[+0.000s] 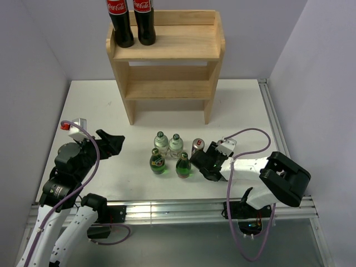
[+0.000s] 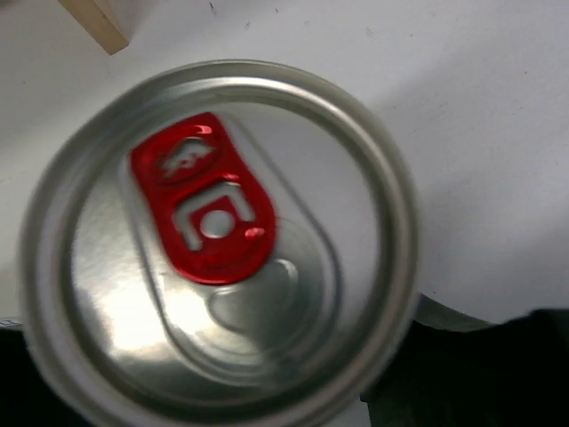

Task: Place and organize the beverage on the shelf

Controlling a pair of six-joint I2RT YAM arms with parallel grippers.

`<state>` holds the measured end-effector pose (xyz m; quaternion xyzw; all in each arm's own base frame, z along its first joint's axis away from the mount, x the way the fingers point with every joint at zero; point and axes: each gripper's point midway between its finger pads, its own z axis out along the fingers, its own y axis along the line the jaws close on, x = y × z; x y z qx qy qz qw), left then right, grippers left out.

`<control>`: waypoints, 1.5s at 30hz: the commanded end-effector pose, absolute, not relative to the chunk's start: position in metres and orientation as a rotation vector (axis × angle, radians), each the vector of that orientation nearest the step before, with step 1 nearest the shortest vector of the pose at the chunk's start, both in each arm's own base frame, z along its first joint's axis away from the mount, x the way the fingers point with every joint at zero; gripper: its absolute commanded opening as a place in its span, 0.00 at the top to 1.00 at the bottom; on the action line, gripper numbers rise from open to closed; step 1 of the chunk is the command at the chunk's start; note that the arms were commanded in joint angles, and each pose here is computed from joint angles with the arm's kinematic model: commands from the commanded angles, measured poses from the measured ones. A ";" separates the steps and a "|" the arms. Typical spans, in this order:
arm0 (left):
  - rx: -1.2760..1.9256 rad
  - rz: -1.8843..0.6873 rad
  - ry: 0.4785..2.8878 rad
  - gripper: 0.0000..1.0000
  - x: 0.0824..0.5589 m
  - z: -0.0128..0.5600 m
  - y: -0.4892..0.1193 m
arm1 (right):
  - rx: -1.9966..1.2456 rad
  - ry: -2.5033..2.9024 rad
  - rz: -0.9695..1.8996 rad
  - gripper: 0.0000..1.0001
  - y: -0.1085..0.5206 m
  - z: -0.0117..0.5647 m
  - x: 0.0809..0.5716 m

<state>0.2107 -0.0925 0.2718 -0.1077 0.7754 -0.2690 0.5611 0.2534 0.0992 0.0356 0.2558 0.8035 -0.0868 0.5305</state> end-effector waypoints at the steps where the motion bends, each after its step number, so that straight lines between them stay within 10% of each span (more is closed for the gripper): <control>1: -0.219 -0.647 1.787 0.13 0.213 0.282 -0.095 | 0.653 1.855 -0.159 0.46 0.107 0.049 0.266; 4: -0.219 -0.647 1.787 0.14 0.213 0.282 -0.095 | 0.638 1.881 -0.143 0.70 0.109 0.045 0.264; 5: -0.219 -0.646 1.789 0.13 0.213 0.282 -0.095 | 0.647 1.883 -0.132 1.00 0.109 0.046 0.262; 22: -0.219 -0.646 1.777 0.13 0.212 0.284 -0.094 | 0.562 1.696 -0.019 1.00 0.127 0.220 0.251; 45: -0.245 -0.627 1.745 0.14 0.214 0.289 -0.085 | -0.331 1.257 0.402 1.00 0.240 0.533 0.303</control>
